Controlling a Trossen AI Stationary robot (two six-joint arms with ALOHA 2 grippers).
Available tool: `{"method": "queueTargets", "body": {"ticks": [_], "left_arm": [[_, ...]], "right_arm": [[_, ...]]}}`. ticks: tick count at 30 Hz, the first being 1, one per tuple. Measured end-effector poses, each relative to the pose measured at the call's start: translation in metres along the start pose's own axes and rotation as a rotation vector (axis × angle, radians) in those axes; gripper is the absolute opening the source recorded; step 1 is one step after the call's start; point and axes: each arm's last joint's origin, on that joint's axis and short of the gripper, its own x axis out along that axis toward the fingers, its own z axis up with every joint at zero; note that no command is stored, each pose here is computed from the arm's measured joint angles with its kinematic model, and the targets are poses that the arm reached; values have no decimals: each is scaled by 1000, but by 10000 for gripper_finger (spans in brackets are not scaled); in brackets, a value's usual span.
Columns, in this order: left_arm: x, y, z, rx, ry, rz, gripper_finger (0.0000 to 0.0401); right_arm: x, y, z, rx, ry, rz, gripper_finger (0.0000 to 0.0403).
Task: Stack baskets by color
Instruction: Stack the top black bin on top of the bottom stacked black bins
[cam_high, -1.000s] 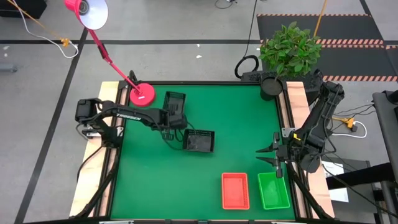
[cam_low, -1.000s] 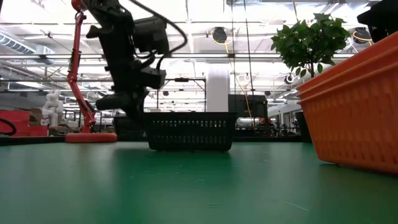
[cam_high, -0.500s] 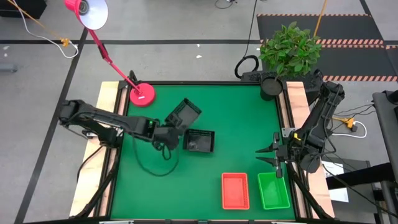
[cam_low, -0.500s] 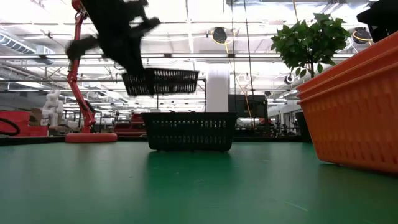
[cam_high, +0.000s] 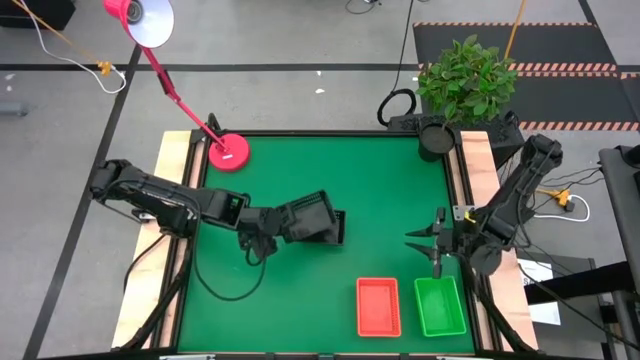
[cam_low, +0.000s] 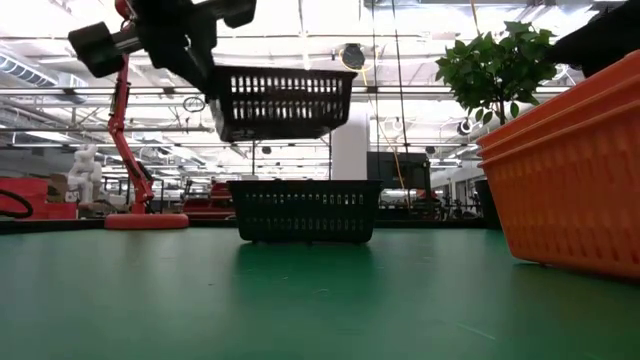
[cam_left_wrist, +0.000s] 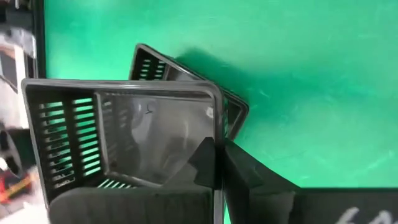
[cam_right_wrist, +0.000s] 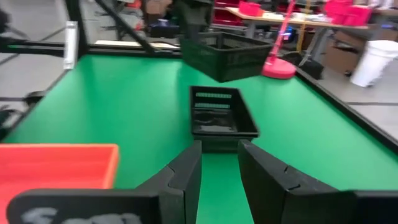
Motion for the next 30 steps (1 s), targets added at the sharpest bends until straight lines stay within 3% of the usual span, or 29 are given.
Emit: {"method": "queueTargets", "body": {"ticks": [2,6,14,19,25,30], "left_arm": [[0,0,0,54,0,-5,14],[0,1,-1,176,-3,6,11],[2,16,-9,308,-5,110,21],[4,17,-19,322,-40,67,16],[21,20,-24,363,-43,35,17],[42,18,-25,400,-32,-34,15]], "right_arm": [[3,-2,1,4,1,-16,102],[7,-1,4,34,19,62,102],[9,0,8,17,8,110,102],[10,0,3,2,18,103,102],[11,-3,-2,-8,5,27,102],[11,-3,-3,6,6,30,102]]}}
